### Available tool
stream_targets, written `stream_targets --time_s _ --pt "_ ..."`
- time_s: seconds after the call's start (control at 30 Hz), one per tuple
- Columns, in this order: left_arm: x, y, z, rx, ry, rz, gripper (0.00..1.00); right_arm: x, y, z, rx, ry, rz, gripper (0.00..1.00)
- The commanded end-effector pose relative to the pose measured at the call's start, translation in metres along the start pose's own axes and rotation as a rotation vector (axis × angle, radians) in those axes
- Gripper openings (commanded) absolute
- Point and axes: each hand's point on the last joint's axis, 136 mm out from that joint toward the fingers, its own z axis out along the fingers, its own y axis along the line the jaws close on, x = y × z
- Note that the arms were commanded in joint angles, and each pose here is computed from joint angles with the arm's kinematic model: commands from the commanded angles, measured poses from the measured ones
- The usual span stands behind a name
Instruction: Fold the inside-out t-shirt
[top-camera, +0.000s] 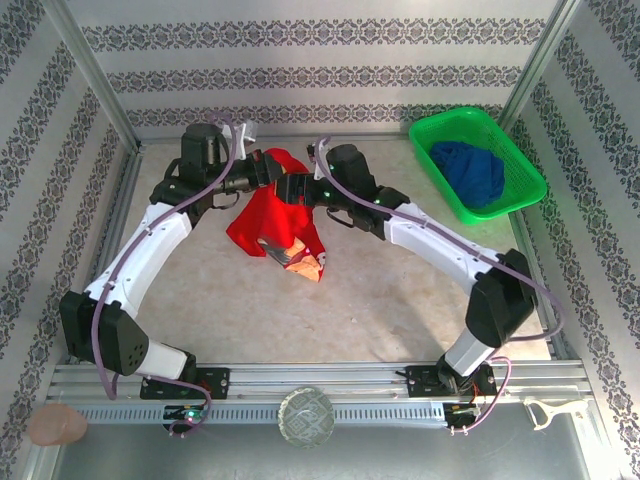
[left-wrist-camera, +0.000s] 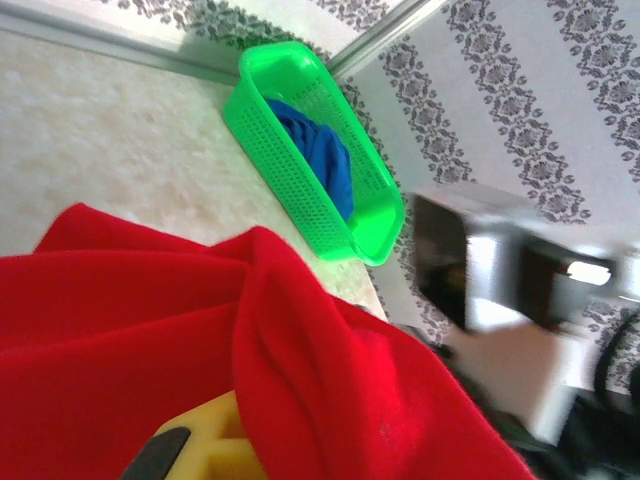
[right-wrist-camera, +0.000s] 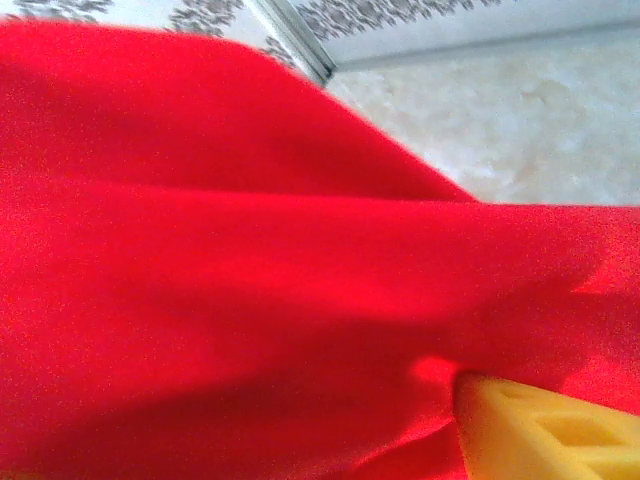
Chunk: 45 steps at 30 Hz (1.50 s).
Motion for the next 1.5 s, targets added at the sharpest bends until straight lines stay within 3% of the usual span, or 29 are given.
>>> stream_targets --time_s 0.0,0.07,0.1,0.2,0.3,0.37,0.43,0.5,0.67,0.83,0.93,1.03,1.17,1.3,1.47 --pt "-0.006 -0.037 -0.007 0.097 0.017 -0.016 0.00 0.012 -0.033 0.010 0.072 0.038 0.078 0.60" --pt "-0.006 -0.040 -0.007 0.108 0.028 -0.026 0.00 0.010 -0.039 0.009 0.073 0.042 0.095 0.50" --pt "-0.005 -0.042 -0.008 0.114 0.033 -0.028 0.00 0.009 -0.042 0.009 0.077 0.044 0.103 0.51" --pt "0.002 -0.046 -0.009 0.147 0.062 -0.051 0.00 0.005 -0.038 0.012 0.075 0.056 0.106 0.64" --pt "0.008 -0.051 -0.011 0.194 0.068 -0.079 0.00 0.004 -0.030 0.022 0.084 0.076 0.094 0.65" --pt "0.011 -0.053 -0.013 0.220 0.071 -0.085 0.00 0.005 -0.030 0.033 0.082 0.090 0.103 0.55" --pt "0.009 -0.050 -0.018 0.213 0.056 -0.080 0.00 0.006 -0.035 0.041 0.081 0.107 0.116 0.23" --pt "-0.003 -0.031 -0.027 0.139 0.001 -0.099 0.00 0.003 -0.035 0.036 0.061 0.114 0.116 0.00" --pt "-0.029 0.063 -0.058 -0.168 -0.110 -0.180 0.00 -0.008 -0.020 -0.007 -0.051 0.131 0.111 0.00" --pt "-0.032 0.107 -0.050 -0.303 -0.088 -0.136 0.00 -0.013 0.018 -0.045 -0.232 0.152 0.063 0.00" --pt "-0.031 0.123 -0.040 -0.322 -0.064 -0.124 0.17 -0.014 0.026 -0.057 -0.289 0.164 0.046 0.00" --pt "-0.029 0.123 -0.043 -0.330 -0.072 -0.083 0.35 -0.018 0.018 -0.062 -0.293 0.149 0.063 0.00" --pt "-0.015 0.105 -0.063 -0.324 -0.110 -0.037 0.49 -0.025 0.010 -0.064 -0.308 0.117 0.105 0.00" --pt "0.007 0.080 -0.060 -0.258 -0.100 -0.031 0.57 -0.022 0.007 -0.062 -0.310 0.118 0.111 0.00" --pt "0.026 0.063 -0.025 -0.223 -0.016 0.027 0.62 -0.017 0.005 -0.061 -0.317 0.130 0.122 0.00"
